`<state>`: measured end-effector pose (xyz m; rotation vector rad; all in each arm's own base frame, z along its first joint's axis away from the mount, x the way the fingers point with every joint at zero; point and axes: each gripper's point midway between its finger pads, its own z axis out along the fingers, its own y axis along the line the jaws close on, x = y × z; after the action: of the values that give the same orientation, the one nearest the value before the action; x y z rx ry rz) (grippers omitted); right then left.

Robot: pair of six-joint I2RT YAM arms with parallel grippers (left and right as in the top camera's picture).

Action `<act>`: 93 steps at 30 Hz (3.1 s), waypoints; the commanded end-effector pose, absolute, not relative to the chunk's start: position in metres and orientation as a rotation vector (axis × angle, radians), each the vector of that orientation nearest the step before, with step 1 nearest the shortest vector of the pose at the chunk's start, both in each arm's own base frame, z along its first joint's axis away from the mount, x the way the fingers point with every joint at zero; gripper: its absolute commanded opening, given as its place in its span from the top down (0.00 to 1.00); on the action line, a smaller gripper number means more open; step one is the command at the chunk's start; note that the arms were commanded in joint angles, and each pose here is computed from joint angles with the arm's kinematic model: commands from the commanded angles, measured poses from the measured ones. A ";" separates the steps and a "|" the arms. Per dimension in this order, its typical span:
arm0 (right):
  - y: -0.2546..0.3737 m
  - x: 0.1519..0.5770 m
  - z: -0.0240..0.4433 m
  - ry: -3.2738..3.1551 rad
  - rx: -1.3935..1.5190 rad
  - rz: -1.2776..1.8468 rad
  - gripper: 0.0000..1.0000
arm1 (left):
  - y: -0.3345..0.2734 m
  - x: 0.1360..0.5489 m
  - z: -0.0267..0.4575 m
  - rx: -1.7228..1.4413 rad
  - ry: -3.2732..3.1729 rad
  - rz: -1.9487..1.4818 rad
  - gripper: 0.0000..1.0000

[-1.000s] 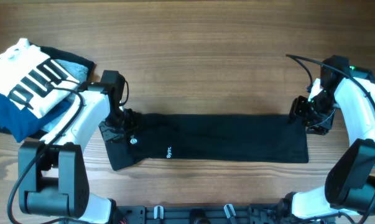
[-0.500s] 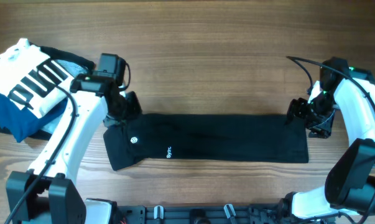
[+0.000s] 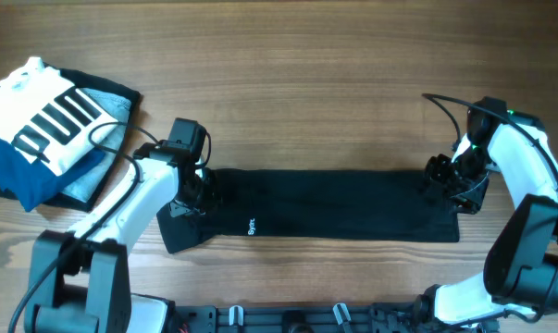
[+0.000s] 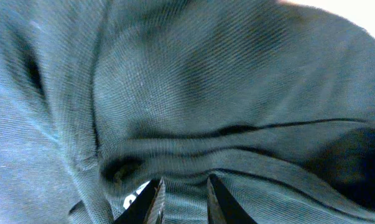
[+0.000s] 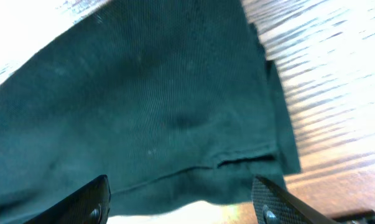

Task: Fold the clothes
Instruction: 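Press the folded strip flat and regrasp its ends with both grippers, then lift the strip's right end with the right gripper and fold it leftward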

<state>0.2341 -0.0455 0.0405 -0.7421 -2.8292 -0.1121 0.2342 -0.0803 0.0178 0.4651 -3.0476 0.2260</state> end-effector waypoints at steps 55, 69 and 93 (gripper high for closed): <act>-0.084 0.342 -0.010 -3.312 -0.031 -0.312 0.07 | -0.058 0.334 0.091 0.609 -3.347 0.484 0.36; -0.061 0.330 -0.020 -3.226 -0.037 -0.522 0.96 | -0.057 0.334 0.091 0.603 -3.345 0.480 0.33; 0.040 0.372 0.065 -3.261 -0.008 -0.230 0.96 | -0.024 0.319 0.085 0.730 -3.264 0.412 0.34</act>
<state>0.3689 0.0142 0.0565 0.0316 -3.2457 -0.2238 0.3167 -0.0250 0.0815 0.7606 -3.2480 0.4114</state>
